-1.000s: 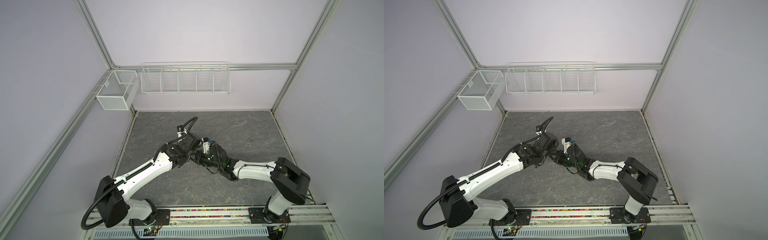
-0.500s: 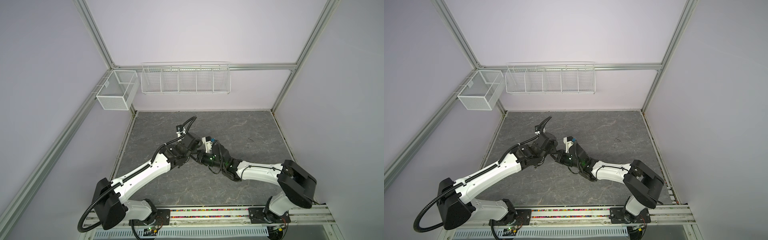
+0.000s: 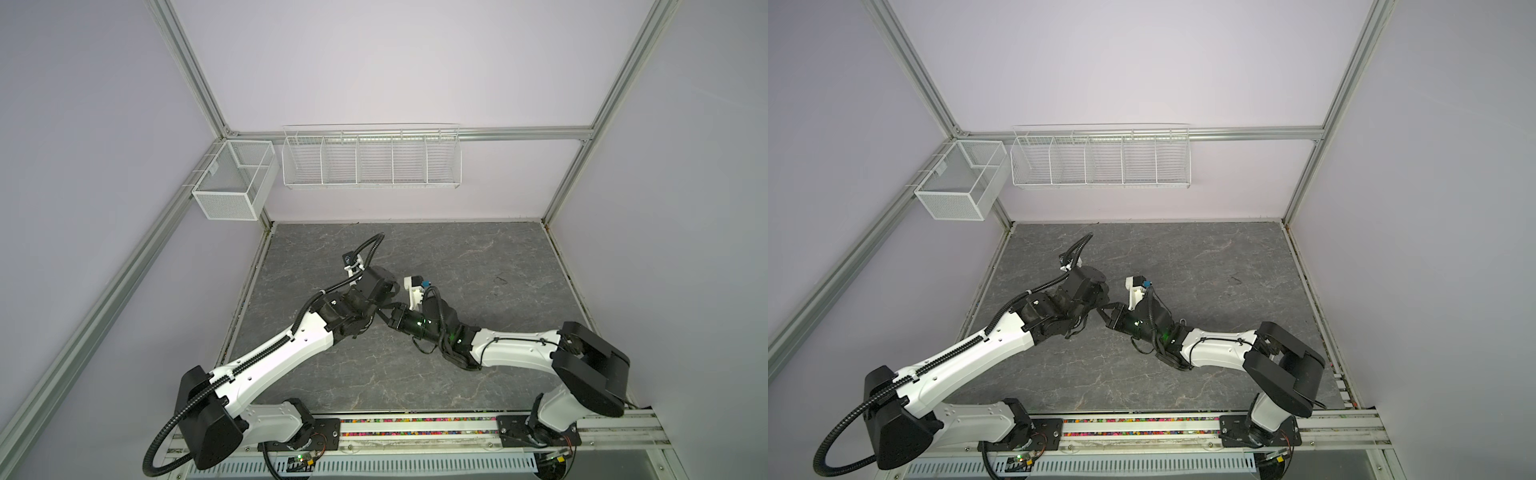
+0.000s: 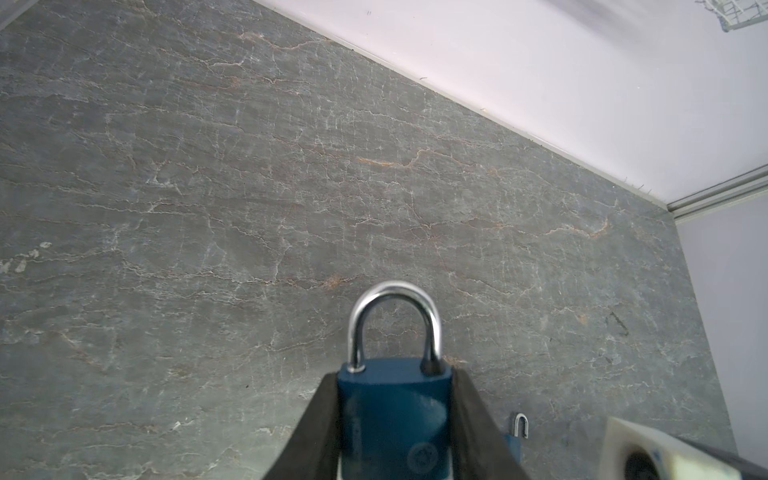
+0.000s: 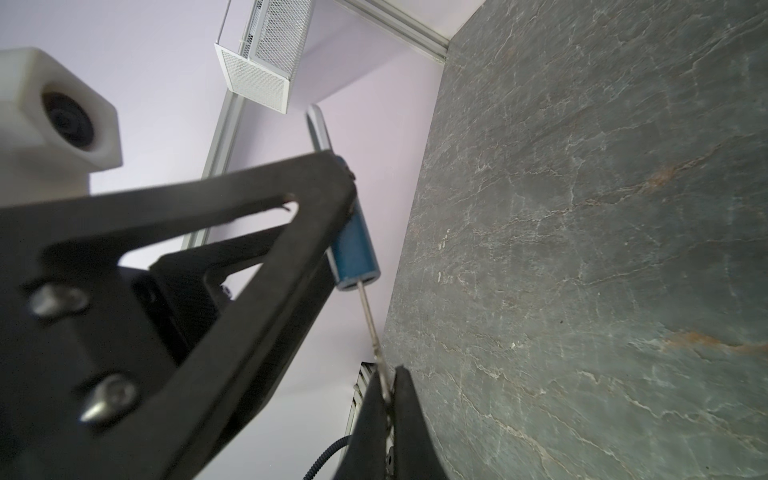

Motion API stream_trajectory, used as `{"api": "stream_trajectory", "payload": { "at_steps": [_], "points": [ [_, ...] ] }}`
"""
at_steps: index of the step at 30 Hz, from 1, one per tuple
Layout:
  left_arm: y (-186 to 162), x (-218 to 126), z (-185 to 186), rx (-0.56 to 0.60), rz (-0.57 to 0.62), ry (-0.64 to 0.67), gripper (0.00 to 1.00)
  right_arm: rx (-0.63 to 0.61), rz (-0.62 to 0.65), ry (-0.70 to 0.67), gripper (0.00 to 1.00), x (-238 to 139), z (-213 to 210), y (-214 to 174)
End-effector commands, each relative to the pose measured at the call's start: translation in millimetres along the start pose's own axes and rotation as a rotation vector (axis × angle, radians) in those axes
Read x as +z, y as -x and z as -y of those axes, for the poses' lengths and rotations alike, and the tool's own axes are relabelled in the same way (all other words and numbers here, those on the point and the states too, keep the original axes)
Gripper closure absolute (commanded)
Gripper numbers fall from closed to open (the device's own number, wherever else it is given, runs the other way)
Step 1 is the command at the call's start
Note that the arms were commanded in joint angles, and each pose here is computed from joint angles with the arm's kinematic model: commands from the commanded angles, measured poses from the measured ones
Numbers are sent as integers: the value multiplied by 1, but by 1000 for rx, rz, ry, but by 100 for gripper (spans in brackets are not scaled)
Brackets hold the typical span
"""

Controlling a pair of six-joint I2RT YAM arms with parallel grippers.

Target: Unlock with the key

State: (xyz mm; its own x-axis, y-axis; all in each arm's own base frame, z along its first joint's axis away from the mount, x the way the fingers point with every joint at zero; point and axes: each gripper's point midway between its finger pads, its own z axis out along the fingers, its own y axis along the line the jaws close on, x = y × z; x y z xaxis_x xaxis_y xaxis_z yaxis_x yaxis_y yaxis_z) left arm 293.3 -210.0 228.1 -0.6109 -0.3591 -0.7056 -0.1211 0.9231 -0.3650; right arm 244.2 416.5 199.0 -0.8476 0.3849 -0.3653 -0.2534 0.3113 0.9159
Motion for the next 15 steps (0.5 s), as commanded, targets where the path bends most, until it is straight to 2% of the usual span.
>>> {"api": "stream_trajectory", "payload": {
  "at_steps": [1,6,15],
  "points": [
    [-12,-4,-6,-9,-46,7,100,-24,110,57,94,0,-19,24],
    [-13,-9,-13,-3,-49,13,100,-69,123,33,94,-1,-13,25],
    [8,-16,-21,24,40,70,100,-90,110,4,94,-4,-13,14]
  ]
}}
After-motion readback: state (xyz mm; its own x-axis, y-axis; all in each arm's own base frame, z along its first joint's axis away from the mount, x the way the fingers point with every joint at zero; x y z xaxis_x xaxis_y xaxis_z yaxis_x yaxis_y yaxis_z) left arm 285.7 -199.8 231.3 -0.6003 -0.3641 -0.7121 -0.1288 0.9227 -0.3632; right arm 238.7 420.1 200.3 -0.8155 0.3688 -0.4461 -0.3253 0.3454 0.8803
